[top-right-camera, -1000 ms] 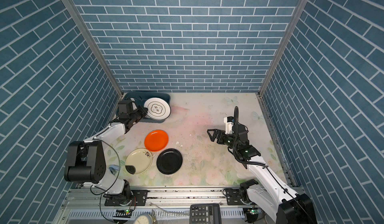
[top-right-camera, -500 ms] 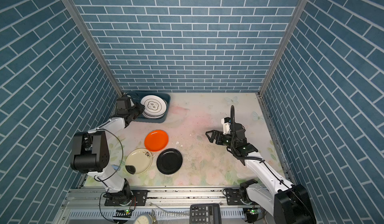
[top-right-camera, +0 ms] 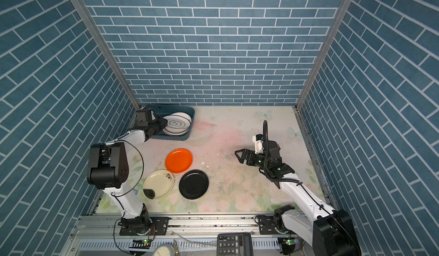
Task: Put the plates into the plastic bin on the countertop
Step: 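Lower the emblem plate into the teal bin with the left gripper and release, then withdraw the left gripper from the bin while the right nears the black plate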
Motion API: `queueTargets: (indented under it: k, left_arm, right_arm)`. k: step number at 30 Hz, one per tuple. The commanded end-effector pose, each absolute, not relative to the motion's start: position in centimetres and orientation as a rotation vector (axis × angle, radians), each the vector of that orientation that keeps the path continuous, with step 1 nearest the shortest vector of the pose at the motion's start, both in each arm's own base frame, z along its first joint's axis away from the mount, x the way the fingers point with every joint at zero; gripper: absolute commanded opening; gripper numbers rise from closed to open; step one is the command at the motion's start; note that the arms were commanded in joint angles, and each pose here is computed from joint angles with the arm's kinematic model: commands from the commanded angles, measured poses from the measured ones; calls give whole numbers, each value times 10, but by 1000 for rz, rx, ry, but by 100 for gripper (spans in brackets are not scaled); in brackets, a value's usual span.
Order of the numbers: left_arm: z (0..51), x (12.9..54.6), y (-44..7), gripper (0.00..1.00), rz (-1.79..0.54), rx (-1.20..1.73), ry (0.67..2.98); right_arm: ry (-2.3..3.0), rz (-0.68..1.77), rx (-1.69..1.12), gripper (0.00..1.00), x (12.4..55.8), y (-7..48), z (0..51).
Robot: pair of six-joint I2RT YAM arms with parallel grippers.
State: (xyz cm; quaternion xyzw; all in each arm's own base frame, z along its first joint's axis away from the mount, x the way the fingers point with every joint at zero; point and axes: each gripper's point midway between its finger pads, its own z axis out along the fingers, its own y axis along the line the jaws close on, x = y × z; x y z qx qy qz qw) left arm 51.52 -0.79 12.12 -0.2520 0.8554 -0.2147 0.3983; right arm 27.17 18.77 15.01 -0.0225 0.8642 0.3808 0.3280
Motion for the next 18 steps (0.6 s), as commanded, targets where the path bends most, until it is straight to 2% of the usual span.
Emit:
queueTargets:
  k: [1, 2, 11, 18]
  left_arm:
    - [124, 515, -10, 80, -523, -573, 2182]
    - [127, 513, -9, 99, -494, -559, 2178]
    - [151, 484, 8, 100, -181, -529, 2203]
    - [180, 448, 8, 100, -159, -529, 2110]
  right_arm:
    - [2232, 985, -115, 98, 278, 191, 164]
    - [2236, 984, -117, 98, 278, 191, 164]
    - [2264, 954, -113, 99, 284, 190, 161]
    - [2297, 958, -71, 98, 290, 192, 154]
